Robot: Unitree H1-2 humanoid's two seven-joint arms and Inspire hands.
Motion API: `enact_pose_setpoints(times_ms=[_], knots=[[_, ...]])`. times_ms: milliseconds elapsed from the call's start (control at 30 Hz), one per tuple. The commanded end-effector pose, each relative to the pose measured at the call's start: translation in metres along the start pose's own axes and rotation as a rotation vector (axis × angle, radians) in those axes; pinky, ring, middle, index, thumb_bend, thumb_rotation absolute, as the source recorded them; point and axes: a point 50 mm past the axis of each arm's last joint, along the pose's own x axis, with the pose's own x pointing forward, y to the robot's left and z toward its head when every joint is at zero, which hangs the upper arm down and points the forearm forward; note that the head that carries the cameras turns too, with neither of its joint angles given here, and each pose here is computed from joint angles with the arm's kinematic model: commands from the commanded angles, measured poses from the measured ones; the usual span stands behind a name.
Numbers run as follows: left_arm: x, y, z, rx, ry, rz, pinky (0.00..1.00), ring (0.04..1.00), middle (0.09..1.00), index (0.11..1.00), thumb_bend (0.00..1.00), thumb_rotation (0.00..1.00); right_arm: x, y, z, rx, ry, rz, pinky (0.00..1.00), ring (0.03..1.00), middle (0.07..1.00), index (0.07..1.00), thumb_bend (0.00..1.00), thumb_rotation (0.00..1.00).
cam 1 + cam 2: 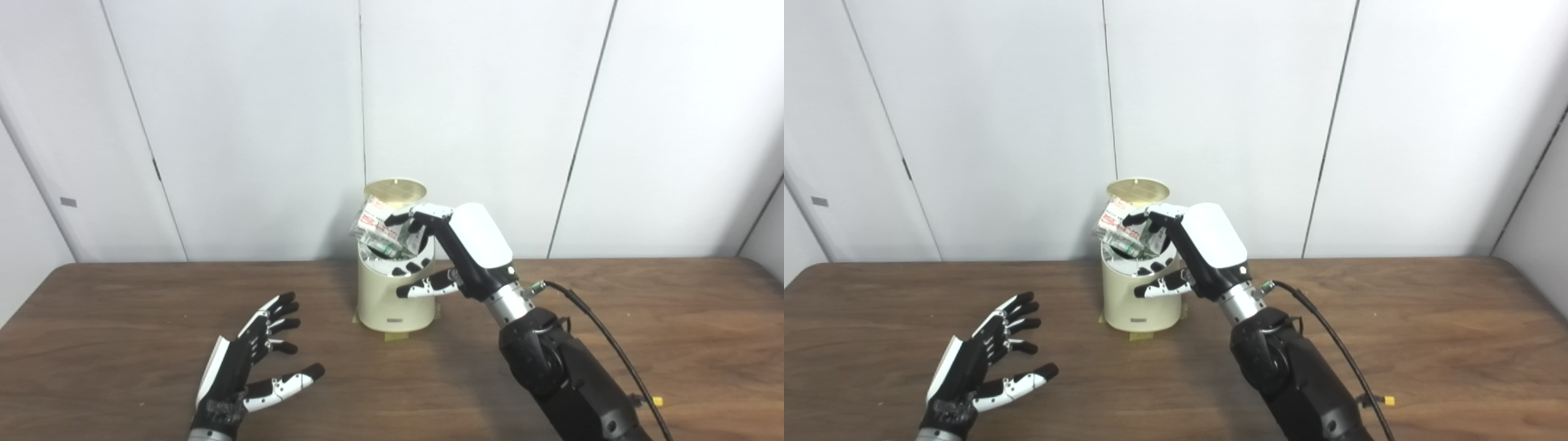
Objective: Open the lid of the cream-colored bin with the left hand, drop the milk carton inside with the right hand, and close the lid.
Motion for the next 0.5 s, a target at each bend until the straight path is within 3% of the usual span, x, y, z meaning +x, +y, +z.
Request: enact_pose_setpoints(times_ms=[0,467], knots=[[-0.0001,0.0058,0.0013,0.022,-0.032,0.006,0.62,0.801,0.866,0.895,0.74,0.10,0.0184,-0.0183,0.0101,0.003,-0.054,-0.069,0.48,0.585,0.664,0.653,0.76,0.01],[0.0000,0.0054,0.0017,0.020,-0.035,0.007,0.62,0.795,0.865,0.898,0.73,0.11,0.0193,-0.0202,0.0023,0.016,-0.024,-0.021,0.52,0.633,0.692,0.671,0.74,0.05]])
